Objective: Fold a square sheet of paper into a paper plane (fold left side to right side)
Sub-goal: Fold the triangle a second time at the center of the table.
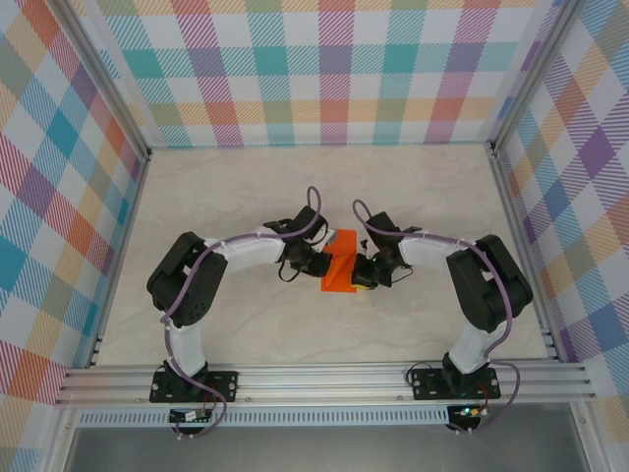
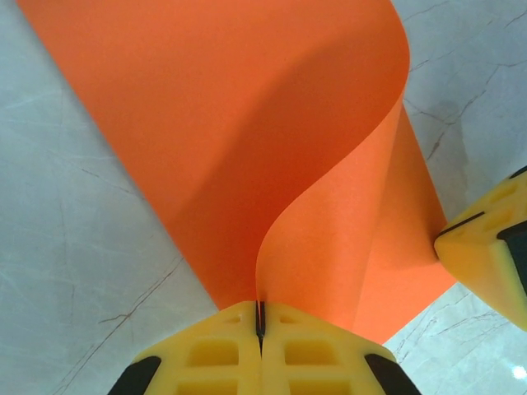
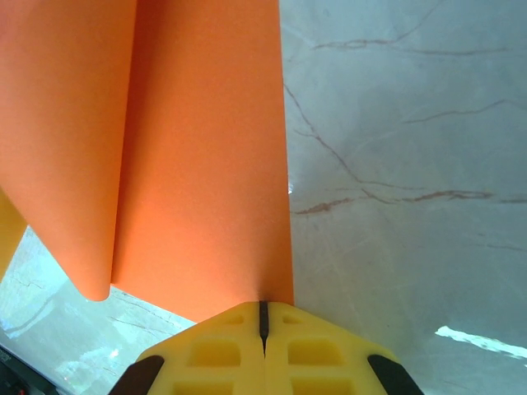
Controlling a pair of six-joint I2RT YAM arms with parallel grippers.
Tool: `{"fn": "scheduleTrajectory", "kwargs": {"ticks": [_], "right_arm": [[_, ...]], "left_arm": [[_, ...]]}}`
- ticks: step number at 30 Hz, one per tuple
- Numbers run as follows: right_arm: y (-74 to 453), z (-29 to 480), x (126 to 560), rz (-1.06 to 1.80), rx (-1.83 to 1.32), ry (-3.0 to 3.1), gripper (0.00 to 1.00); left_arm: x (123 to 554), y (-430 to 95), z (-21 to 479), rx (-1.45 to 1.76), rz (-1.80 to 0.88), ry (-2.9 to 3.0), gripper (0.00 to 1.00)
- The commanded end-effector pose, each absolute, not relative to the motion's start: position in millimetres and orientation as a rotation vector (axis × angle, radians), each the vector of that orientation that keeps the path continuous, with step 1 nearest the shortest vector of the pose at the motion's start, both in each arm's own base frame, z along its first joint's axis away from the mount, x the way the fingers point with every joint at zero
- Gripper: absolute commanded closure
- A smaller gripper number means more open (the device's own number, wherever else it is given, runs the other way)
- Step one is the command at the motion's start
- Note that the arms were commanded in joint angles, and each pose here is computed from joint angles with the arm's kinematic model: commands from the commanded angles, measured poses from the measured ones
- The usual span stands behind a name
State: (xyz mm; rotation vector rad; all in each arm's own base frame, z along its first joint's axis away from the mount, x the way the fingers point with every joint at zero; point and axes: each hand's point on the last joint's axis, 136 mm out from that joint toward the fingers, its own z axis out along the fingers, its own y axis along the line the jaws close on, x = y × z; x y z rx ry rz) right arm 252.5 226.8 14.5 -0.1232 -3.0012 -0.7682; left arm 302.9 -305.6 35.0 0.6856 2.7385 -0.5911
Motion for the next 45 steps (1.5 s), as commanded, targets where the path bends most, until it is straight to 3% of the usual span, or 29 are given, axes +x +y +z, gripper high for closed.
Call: {"fn": "scheduleTrajectory", "kwargs": {"ticks": [1, 45], "right_arm": [[218.8, 3.6, 239.3, -0.66, -0.102, -2.977, 0.99], [219.5, 2.6, 238.9, -0.617, -0.086, -2.976, 0.99]], "left_arm": [[311.4, -301.9, 36.4, 0.691, -0.565, 2.74, 0.96], [328.9, -301.5, 27.3, 0.645, -0.522, 2.728, 0.96]]}}
